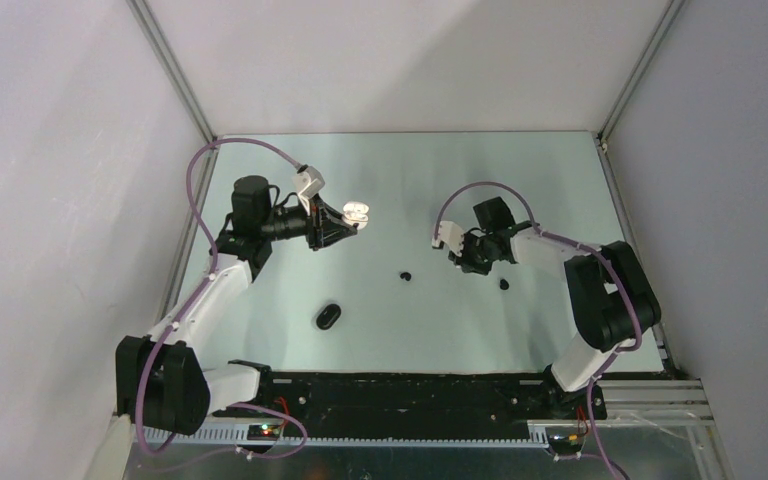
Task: Insert the wireless bluetooth earbuds into the charging case
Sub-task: Adjust the earbud at the center of the board.
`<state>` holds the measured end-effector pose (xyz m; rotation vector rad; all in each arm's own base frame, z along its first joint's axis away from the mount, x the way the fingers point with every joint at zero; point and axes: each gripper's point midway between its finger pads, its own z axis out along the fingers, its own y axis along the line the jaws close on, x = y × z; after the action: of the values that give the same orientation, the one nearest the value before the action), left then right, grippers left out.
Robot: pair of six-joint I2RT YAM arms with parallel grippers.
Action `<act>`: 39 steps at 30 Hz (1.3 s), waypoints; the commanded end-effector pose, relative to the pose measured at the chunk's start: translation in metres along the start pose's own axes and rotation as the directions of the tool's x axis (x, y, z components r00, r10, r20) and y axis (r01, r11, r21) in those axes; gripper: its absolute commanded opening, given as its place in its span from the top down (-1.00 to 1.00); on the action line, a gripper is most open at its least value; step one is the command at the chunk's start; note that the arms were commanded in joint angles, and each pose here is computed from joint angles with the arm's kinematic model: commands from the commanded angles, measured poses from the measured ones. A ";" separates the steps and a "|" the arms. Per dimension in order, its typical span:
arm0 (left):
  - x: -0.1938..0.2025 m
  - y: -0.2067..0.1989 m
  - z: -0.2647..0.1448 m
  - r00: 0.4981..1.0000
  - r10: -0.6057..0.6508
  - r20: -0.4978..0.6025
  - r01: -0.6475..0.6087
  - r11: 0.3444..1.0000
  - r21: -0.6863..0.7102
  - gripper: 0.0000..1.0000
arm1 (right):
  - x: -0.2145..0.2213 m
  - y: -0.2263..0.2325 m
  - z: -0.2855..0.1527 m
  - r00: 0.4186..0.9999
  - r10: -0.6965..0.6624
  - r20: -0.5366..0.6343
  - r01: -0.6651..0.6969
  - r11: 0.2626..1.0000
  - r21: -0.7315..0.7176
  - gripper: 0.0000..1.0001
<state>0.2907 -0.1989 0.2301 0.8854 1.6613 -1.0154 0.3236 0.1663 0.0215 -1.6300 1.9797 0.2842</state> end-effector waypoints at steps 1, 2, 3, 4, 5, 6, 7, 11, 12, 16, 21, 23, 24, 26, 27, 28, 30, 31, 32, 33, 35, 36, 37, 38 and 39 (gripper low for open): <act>-0.016 0.002 -0.002 0.997 0.066 0.028 -0.066 0.998 -0.001 1.00 | -0.003 0.007 -0.007 0.997 -0.080 -0.015 0.079 0.996 -0.046 0.81; -0.016 0.002 -0.002 0.998 0.063 0.027 -0.063 0.998 0.001 1.00 | -0.004 0.008 -0.014 0.995 -0.094 -0.017 0.093 0.995 -0.044 0.87; -0.016 0.002 -0.001 0.998 0.063 0.027 -0.064 0.998 0.006 1.00 | -0.004 0.007 -0.018 0.992 -0.126 -0.021 0.126 0.991 -0.042 0.89; -0.014 0.003 0.000 0.998 0.058 0.024 -0.059 0.998 0.009 1.00 | -0.005 0.008 -0.026 0.989 -0.145 -0.025 0.144 0.989 -0.043 0.90; -0.015 0.003 0.000 0.998 0.057 0.025 -0.058 0.998 0.016 1.00 | -0.004 0.007 -0.030 0.980 -0.195 -0.037 0.194 0.980 -0.039 0.90; -0.013 0.005 0.002 0.999 0.050 0.021 -0.051 0.998 0.021 1.00 | -0.004 0.010 -0.036 0.967 -0.251 -0.049 0.249 0.967 -0.051 0.90; -0.013 0.005 0.003 0.999 0.046 0.019 -0.047 0.998 0.030 1.00 | 0.000 0.010 -0.039 0.957 -0.280 -0.075 0.277 0.959 -0.056 0.89; -0.015 0.007 0.006 0.998 0.051 0.021 -0.052 0.998 0.046 1.00 | 0.023 0.045 -0.064 0.885 -0.447 -0.130 0.392 0.866 -0.310 0.85; -0.015 0.007 0.005 0.998 0.052 0.022 -0.053 0.998 0.047 1.00 | 0.030 0.052 -0.065 0.867 -0.480 -0.130 0.405 0.834 -0.376 0.85; -0.015 0.007 0.004 0.998 0.049 0.024 -0.050 0.997 0.054 1.00 | 0.053 0.077 -0.079 0.849 -0.494 -0.186 0.300 0.743 -0.599 0.83; -0.017 0.004 0.001 0.998 0.055 0.031 -0.056 0.997 0.045 1.00 | 0.055 0.087 -0.070 0.827 -0.521 -0.213 0.238 0.667 -0.706 0.83; -0.015 0.003 0.001 0.998 0.050 0.030 -0.051 0.998 0.042 1.00 | 0.053 0.088 -0.063 0.816 -0.533 -0.224 0.229 0.654 -0.722 0.82; -0.014 0.004 0.000 0.999 0.046 0.028 -0.047 0.998 0.037 1.00 | 0.053 0.087 -0.059 0.814 -0.534 -0.231 0.224 0.654 -0.722 0.82; -0.014 0.003 0.000 0.998 0.048 0.029 -0.049 0.998 0.032 1.00 | 0.051 0.085 -0.048 0.806 -0.538 -0.246 0.224 0.662 -0.715 0.80; -0.015 0.003 -0.001 0.998 0.048 0.030 -0.048 0.998 0.030 1.00 | 0.050 0.083 -0.039 0.803 -0.538 -0.255 0.223 0.669 -0.709 0.78; -0.016 0.003 -0.001 0.998 0.050 0.032 -0.051 0.998 0.027 1.00 | 0.048 0.081 -0.036 0.798 -0.543 -0.261 0.226 0.672 -0.705 0.73; -0.016 0.003 -0.002 0.998 0.051 0.033 -0.051 0.998 0.020 1.00 | 0.046 0.076 -0.024 0.797 -0.538 -0.275 0.233 0.694 -0.681 0.54; -0.016 0.003 -0.002 0.998 0.050 0.033 -0.051 0.999 0.020 1.00 | 0.045 0.075 -0.023 0.801 -0.528 -0.282 0.229 0.705 -0.671 0.50; -0.016 0.003 -0.002 0.998 0.050 0.033 -0.050 0.999 0.017 1.00 | 0.043 0.073 -0.019 0.806 -0.523 -0.278 0.238 0.716 -0.656 0.42; -0.016 0.003 -0.002 0.998 0.047 0.031 -0.047 0.999 0.016 1.00 | 0.040 0.071 -0.019 0.813 -0.510 -0.281 0.237 0.730 -0.641 0.38; -0.016 0.003 -0.002 0.998 0.045 0.032 -0.046 0.999 0.015 1.00 | 0.033 0.067 -0.018 0.830 -0.484 -0.276 0.241 0.759 -0.605 0.26; -0.016 0.003 -0.002 0.999 0.044 0.031 -0.045 0.999 0.017 1.00 | 0.030 0.065 -0.018 0.842 -0.467 -0.269 0.239 0.771 -0.590 0.22; -0.016 0.003 -0.002 0.999 0.043 0.031 -0.043 0.999 0.017 1.00 | 0.026 0.062 -0.021 0.851 -0.450 -0.269 0.235 0.786 -0.572 0.21; -0.015 0.004 -0.001 0.999 0.041 0.030 -0.042 0.999 0.018 1.00 | 0.021 0.059 -0.024 0.862 -0.435 -0.260 0.236 0.799 -0.553 0.18; -0.016 0.004 -0.001 0.999 0.041 0.031 -0.042 0.999 0.019 1.00 | 0.019 0.058 -0.027 0.869 -0.419 -0.262 0.228 0.810 -0.541 0.18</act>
<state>0.2939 -0.1996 0.2276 0.8953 1.6638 -1.0510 0.2224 0.1243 0.0165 -2.6906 1.9961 0.4847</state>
